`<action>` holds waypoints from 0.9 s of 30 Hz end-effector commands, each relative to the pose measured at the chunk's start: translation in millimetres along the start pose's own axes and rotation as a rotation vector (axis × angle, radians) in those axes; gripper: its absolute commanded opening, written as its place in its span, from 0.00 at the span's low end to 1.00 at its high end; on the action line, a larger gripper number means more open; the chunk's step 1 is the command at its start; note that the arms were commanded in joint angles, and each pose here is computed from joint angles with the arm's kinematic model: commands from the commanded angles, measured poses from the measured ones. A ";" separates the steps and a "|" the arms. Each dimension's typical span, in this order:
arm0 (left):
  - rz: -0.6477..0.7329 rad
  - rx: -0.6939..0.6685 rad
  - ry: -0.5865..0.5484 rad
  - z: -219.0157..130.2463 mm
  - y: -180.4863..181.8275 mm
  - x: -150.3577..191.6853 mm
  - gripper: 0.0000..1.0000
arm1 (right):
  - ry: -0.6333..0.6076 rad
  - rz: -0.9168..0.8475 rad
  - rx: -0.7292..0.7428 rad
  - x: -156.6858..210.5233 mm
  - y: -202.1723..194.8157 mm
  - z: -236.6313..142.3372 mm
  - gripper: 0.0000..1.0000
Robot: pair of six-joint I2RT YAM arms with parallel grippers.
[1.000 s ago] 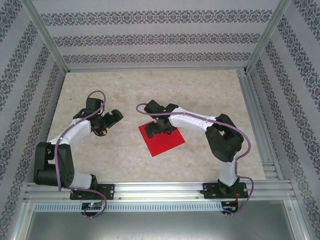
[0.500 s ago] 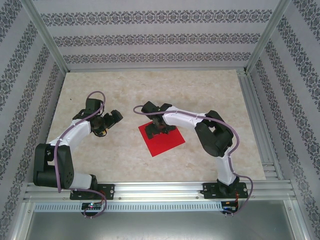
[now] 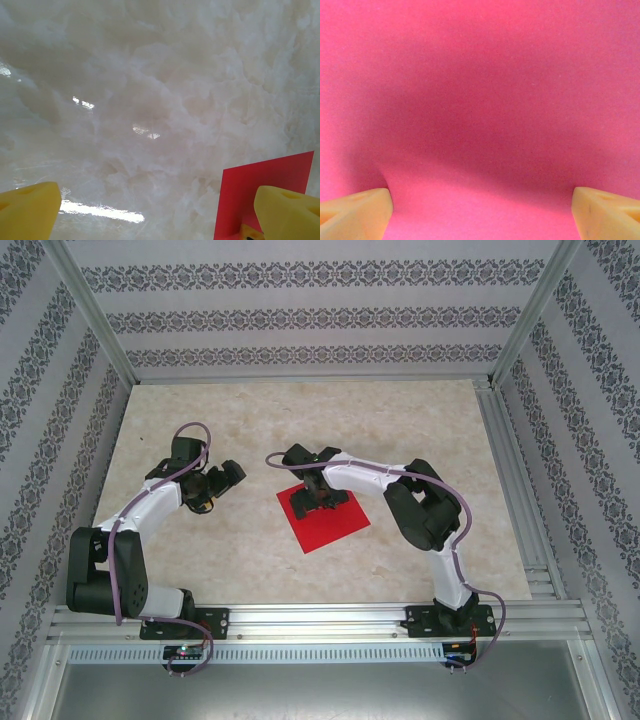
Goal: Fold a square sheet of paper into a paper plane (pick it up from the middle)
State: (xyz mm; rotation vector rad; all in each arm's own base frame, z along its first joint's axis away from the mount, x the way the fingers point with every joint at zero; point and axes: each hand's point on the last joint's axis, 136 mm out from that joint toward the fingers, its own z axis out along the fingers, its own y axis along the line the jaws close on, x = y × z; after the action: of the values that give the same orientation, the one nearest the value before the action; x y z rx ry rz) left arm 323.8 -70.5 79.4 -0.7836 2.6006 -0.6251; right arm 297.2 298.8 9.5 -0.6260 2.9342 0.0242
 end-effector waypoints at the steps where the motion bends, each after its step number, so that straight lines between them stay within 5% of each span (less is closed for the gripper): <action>1: 0.000 -0.009 -0.006 -3.4 4.6 -1.0 1.00 | 0.156 -0.014 0.077 38.7 -20.6 44.0 0.92; 22: -0.006 0.004 0.002 -3.0 1.9 -0.4 1.00 | 0.124 0.019 0.069 37.1 -26.0 36.7 0.82; 27: -0.007 0.019 0.007 -2.4 -0.9 -0.1 1.00 | 0.013 0.047 -0.058 11.4 -4.0 7.2 0.66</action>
State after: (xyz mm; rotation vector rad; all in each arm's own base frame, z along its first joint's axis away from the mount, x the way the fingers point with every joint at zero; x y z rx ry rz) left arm 323.6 -71.4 79.7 -0.7824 2.6017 -0.6321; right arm 300.0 296.2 11.8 -0.5925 2.9137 0.0691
